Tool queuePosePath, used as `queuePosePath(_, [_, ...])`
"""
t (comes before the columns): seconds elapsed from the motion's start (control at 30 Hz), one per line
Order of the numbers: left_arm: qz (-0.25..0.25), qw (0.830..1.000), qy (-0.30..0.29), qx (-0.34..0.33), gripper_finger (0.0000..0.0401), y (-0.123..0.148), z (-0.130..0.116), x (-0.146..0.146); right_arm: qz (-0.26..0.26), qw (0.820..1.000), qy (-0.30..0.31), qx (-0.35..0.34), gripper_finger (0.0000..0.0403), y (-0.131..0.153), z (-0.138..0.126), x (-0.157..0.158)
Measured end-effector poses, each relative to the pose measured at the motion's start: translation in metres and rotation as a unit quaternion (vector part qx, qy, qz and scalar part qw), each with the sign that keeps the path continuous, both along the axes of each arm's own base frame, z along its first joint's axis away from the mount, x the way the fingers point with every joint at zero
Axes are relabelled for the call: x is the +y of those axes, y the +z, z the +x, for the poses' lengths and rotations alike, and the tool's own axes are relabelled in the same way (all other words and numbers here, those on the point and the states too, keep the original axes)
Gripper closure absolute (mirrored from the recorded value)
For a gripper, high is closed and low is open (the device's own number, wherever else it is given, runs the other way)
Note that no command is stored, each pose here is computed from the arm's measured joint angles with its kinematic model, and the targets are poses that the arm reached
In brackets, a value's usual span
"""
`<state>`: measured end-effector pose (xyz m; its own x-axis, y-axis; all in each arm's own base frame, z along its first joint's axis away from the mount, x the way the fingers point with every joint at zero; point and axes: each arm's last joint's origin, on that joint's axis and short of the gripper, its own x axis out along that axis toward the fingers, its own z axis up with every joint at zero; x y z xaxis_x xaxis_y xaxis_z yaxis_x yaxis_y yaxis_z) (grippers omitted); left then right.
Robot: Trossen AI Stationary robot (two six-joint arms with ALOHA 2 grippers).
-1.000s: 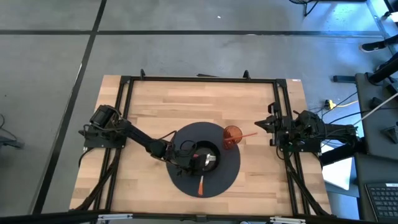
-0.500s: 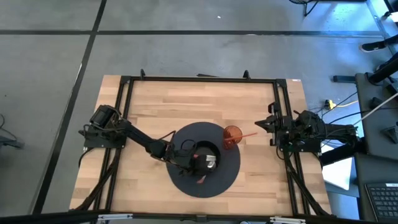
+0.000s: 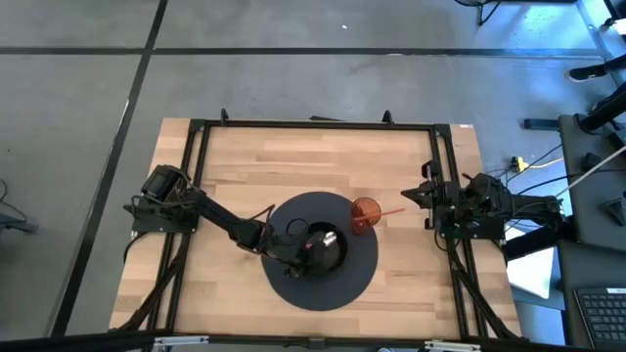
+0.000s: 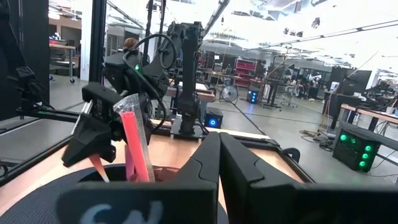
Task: Pick & Place Utensil
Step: Return to Home Position
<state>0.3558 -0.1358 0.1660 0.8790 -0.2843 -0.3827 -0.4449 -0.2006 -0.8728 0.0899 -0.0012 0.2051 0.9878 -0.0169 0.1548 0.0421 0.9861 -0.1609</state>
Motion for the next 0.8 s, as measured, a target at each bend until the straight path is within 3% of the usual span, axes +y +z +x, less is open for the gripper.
queuePosePath(0.27, [0.031,0.992,-0.013,-0.121,0.0335,0.037,-0.002,-0.001,0.004,1.000,0.001,-0.006,0.0398,0.001,0.000,0.000])
queuePosePath(0.4, [0.095,0.980,-0.017,-0.174,0.0336,0.068,-0.014,-0.001,0.004,1.000,0.001,-0.008,0.0398,0.002,0.000,0.000])
queuePosePath(0.53, [0.203,0.957,-0.039,-0.203,0.0345,0.100,-0.034,0.002,0.003,1.000,0.001,-0.012,0.0398,0.002,0.000,0.000])
queuePosePath(0.6, [0.277,0.933,-0.049,-0.226,0.0352,0.117,-0.047,0.006,0.004,1.000,0.001,-0.019,0.0398,0.003,-0.001,0.000])
queuePosePath(0.67, [0.363,0.898,-0.048,-0.246,0.0359,0.134,-0.059,0.012,0.010,1.000,0.003,-0.026,0.0398,0.005,-0.001,0.000])
queuePosePath(0.73, [0.460,0.847,-0.045,-0.262,0.0366,0.148,-0.071,0.016,0.019,0.999,0.008,-0.035,0.0398,0.006,-0.001,0.000])
queuePosePath(0.8, [0.562,0.783,-0.052,-0.263,0.0374,0.157,-0.082,0.015,0.026,0.999,0.011,-0.044,0.0398,0.008,-0.002,0.000])
